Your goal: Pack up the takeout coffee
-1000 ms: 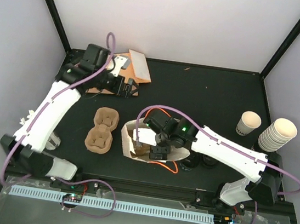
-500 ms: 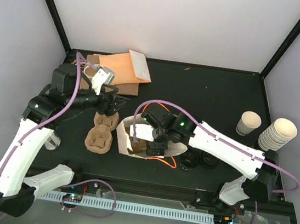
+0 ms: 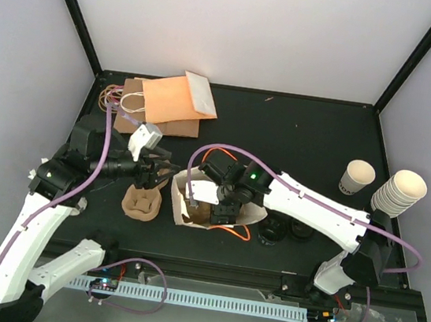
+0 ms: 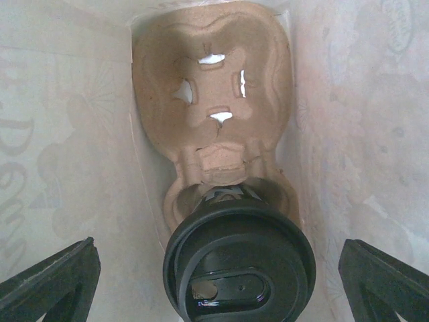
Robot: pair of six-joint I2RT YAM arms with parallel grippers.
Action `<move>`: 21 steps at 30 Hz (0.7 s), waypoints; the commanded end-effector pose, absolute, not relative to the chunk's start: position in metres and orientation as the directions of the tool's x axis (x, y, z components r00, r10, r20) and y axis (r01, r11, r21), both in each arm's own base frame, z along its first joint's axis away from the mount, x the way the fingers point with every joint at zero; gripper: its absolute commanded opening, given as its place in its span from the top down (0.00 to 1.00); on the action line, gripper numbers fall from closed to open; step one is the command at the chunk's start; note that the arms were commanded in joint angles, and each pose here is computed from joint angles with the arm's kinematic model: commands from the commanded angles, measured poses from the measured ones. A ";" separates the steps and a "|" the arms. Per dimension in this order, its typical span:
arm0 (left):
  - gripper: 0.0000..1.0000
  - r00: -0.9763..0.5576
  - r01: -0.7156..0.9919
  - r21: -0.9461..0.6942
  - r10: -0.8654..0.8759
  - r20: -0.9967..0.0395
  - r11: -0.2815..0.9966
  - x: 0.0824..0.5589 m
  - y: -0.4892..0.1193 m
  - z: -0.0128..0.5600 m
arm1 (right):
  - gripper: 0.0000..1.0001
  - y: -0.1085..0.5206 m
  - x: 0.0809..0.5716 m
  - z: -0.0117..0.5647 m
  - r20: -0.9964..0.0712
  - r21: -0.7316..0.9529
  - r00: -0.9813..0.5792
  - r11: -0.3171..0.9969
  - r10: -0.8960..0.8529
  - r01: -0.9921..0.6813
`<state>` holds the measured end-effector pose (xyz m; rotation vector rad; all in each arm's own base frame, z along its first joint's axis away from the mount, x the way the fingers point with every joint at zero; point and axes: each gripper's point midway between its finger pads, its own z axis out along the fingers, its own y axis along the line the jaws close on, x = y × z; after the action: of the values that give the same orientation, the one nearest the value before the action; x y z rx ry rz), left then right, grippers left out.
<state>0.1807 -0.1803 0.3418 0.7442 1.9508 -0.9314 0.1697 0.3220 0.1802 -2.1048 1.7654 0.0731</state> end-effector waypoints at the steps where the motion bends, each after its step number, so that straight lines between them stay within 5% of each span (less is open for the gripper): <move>1: 0.41 -0.429 0.813 -0.290 0.182 -0.885 0.504 0.170 -0.184 0.345 | 0.00 0.323 0.170 0.178 -0.285 -0.254 0.205 -0.132 -0.937 -0.958; 13: 0.41 -0.421 0.804 -0.179 0.329 -0.845 0.567 0.172 -0.190 0.327 | 0.00 0.325 0.169 0.175 -0.282 -0.234 0.200 -0.135 -0.938 -0.963; 21: 0.50 -0.430 0.801 -0.131 0.408 -0.805 0.585 0.187 -0.195 0.318 | 0.00 0.324 0.168 0.174 -0.279 -0.225 0.198 -0.136 -0.940 -0.965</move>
<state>0.1808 -0.1986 0.3155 0.9340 2.0494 -0.7381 0.1672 0.3231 0.1709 -2.1342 1.7844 0.0848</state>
